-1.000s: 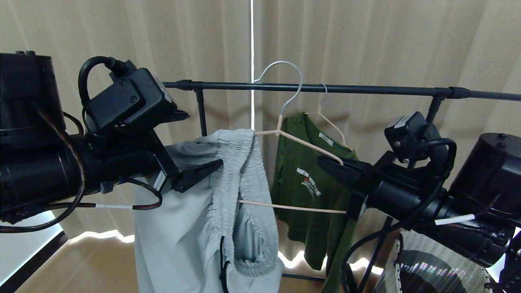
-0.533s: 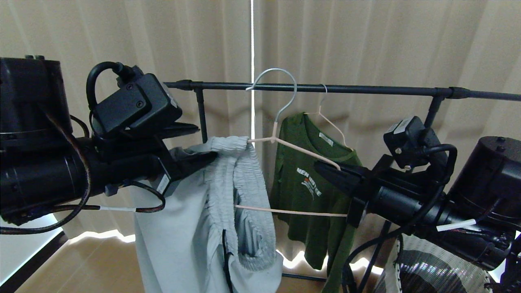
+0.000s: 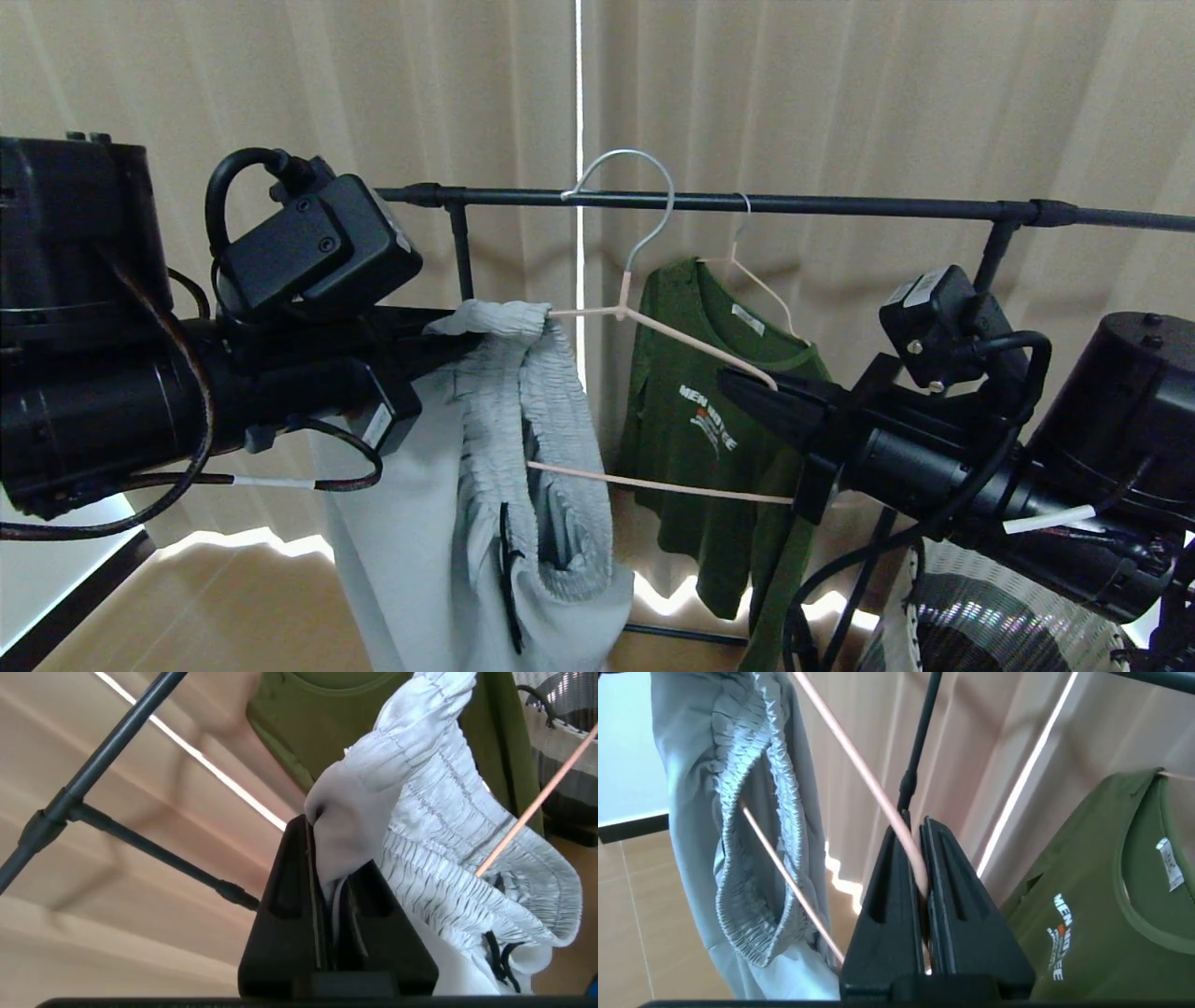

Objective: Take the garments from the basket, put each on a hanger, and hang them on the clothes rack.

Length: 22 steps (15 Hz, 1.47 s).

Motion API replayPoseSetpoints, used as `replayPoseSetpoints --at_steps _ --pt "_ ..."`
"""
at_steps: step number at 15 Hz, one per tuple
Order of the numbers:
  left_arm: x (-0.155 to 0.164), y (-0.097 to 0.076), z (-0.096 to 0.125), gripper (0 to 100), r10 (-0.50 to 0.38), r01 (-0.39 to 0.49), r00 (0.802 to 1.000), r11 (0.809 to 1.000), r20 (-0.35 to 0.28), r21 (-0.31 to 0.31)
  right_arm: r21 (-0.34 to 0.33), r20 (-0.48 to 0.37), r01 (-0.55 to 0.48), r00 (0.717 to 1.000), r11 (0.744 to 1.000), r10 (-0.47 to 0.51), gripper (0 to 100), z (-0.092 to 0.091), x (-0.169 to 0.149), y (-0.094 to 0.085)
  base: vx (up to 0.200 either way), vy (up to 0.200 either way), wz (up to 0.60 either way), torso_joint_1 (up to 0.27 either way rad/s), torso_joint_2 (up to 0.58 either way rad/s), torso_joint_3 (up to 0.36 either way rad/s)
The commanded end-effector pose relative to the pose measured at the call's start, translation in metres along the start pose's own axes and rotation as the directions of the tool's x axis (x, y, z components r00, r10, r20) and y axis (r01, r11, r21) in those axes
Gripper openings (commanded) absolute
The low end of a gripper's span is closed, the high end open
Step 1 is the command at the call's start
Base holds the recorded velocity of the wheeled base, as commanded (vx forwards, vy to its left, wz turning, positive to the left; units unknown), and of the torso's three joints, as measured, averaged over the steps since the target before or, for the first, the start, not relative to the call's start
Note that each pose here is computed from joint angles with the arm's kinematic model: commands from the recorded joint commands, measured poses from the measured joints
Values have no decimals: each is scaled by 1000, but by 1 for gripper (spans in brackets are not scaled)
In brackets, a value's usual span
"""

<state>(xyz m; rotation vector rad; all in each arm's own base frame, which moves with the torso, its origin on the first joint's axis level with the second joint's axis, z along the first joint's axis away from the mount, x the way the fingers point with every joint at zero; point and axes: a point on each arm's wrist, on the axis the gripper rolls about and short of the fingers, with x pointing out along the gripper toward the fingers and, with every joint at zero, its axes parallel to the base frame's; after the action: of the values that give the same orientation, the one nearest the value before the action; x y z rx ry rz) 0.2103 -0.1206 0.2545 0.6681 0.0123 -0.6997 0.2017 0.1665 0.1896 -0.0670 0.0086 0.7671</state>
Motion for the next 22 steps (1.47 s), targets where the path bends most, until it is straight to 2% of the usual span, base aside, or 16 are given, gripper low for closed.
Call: replayPoseSetpoints --at_steps 1,3,5,6,7,8,9,11,13,14,16,20,22 --pt "1 0 0 0 21 -21 999 1000 25 -4 -1 -5 2 1000 1000 -2 100 -1 1 0 0 0 0 0 0 0" --pt "2 1 -4 0 59 -59 998 998 14 -7 0 4 10 1000 1000 -10 100 1 2 -1 0 0 0 0 0 0" --pt "1 1 -12 0 154 -156 984 988 -85 -19 -1 25 22 999 1000 -22 100 2 0 -4 0 0 0 0 0 0" --pt "3 1 -13 0 197 -205 972 978 -125 -51 -4 47 29 998 1000 -28 100 2 0 -5 0 0 0 0 0 0" --pt "4 2 -14 0 234 -250 959 964 -157 -89 -8 55 31 998 999 -30 100 0 1 -6 0 0 0 0 0 0" --pt "8 2 -15 0 278 -307 940 941 -196 -141 -25 58 30 998 999 -29 100 -4 3 -6 0 0 0 0 0 0" --pt "13 2 -15 0 295 -338 932 918 -209 -210 -37 52 29 998 999 -27 100 -10 5 -5 0 0 0 0 0 0" --pt "15 1 -7 0 305 -339 940 875 -151 -346 -45 39 17 999 999 -16 100 -17 5 -3 0 0 0 0 0 0" --pt "15 -1 3 0 297 -307 951 867 -86 -394 -43 34 -9 999 999 11 100 -17 6 3 0 0 0 0 0 0" --pt "14 -3 10 0 273 -258 962 875 -24 -409 -38 8 -29 1000 999 29 100 -23 9 8 0 0 0 0 0 0" --pt "13 -1 15 0 249 -213 968 885 36 -414 -33 -28 -40 999 999 39 100 -34 19 11 0 0 0 0 0 0" --pt "13 -5 22 0 239 -187 969 886 70 -425 -31 -60 -45 997 999 43 100 -44 29 11 0 0 0 0 0 0" --pt "11 -8 28 0 237 -169 965 888 109 -427 -24 -83 -42 996 999 39 100 -51 31 11 0 0 0 0 0 0"
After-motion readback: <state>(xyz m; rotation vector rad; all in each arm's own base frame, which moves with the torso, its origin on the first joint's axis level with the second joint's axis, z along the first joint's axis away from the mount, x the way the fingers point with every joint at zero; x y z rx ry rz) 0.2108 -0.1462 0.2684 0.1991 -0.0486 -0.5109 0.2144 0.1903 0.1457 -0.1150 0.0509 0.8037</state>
